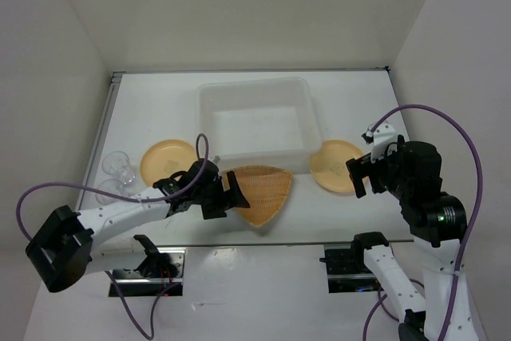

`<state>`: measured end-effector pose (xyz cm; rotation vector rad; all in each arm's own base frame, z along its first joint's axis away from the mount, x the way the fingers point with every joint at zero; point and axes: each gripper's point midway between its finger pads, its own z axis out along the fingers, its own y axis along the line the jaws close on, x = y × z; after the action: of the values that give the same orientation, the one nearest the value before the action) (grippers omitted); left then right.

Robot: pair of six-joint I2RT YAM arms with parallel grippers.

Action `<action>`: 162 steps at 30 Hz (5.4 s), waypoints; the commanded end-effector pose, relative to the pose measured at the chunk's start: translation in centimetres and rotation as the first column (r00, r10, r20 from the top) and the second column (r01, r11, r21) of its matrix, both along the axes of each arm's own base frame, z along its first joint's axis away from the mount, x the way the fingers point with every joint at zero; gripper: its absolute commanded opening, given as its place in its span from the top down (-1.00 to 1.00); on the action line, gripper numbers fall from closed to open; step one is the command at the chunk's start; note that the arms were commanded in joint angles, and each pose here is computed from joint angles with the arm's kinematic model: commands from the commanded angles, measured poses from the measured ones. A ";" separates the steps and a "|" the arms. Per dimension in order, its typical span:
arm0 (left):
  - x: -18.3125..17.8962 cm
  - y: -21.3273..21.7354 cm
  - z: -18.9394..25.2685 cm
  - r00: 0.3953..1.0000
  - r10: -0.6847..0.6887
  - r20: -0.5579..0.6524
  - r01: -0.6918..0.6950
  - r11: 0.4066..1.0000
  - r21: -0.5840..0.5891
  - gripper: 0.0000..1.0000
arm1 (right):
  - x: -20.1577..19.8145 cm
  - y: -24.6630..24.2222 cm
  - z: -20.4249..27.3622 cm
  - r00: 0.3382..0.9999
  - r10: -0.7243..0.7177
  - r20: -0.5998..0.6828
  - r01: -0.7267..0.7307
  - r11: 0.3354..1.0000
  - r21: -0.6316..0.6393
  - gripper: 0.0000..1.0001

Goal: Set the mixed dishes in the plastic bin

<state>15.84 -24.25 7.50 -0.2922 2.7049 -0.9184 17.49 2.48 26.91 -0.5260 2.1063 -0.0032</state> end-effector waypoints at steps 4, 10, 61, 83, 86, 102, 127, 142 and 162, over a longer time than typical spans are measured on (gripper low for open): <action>2.0 -3.5 -0.2 0.997 0.066 -0.042 -0.072 0.986 -0.153 -1.00 | 1.0 0.3 0.6 0.999 0.001 0.033 -0.002 1.000 0.014 -0.97; 1.4 -3.6 -1.7 0.989 0.106 -0.099 -0.124 0.972 -0.201 -1.00 | 1.1 0.2 0.2 1.000 -0.006 0.024 0.006 1.000 0.008 -0.97; 24.8 -4.7 18.6 0.926 0.358 0.124 -0.302 0.896 -0.326 1.00 | 0.9 -0.6 0.4 0.996 -0.068 0.065 0.066 0.998 0.019 -0.97; 30.7 -7.5 5.4 0.717 0.688 -0.112 -0.696 0.699 -0.164 1.00 | 0.4 -0.6 0.9 0.993 -0.068 0.095 0.066 0.998 0.024 -0.97; 30.0 -7.1 3.8 0.708 0.695 -0.128 -0.707 0.695 -0.134 0.86 | 0.5 -0.6 0.7 0.993 -0.068 0.095 0.066 0.998 0.024 -0.97; 29.1 -9.2 9.0 0.824 0.567 -0.020 -0.560 0.809 -0.179 -1.00 | 0.7 -2.2 2.1 0.974 -0.175 0.146 0.173 0.985 0.029 -0.97; 12.1 3.3 27.3 0.788 0.011 0.616 -0.173 0.964 0.203 -1.00 | 14.6 -9.9 -9.3 0.881 -0.398 -0.257 0.352 0.913 -0.207 -0.97; 6.5 7.1 25.9 0.813 0.115 0.571 -0.205 0.974 0.097 -1.00 | 14.6 -12.6 -22.6 0.698 -0.065 -0.713 0.255 0.953 0.162 -0.97; 5.4 6.5 24.6 0.841 0.146 0.521 -0.189 0.982 0.030 -1.00 | 12.3 -8.0 -29.0 0.540 0.212 -0.815 0.243 0.888 0.391 -0.20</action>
<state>21.55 -17.64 31.88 -0.1915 2.1848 -0.6593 31.48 -6.98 1.86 -0.1471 2.8493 0.8147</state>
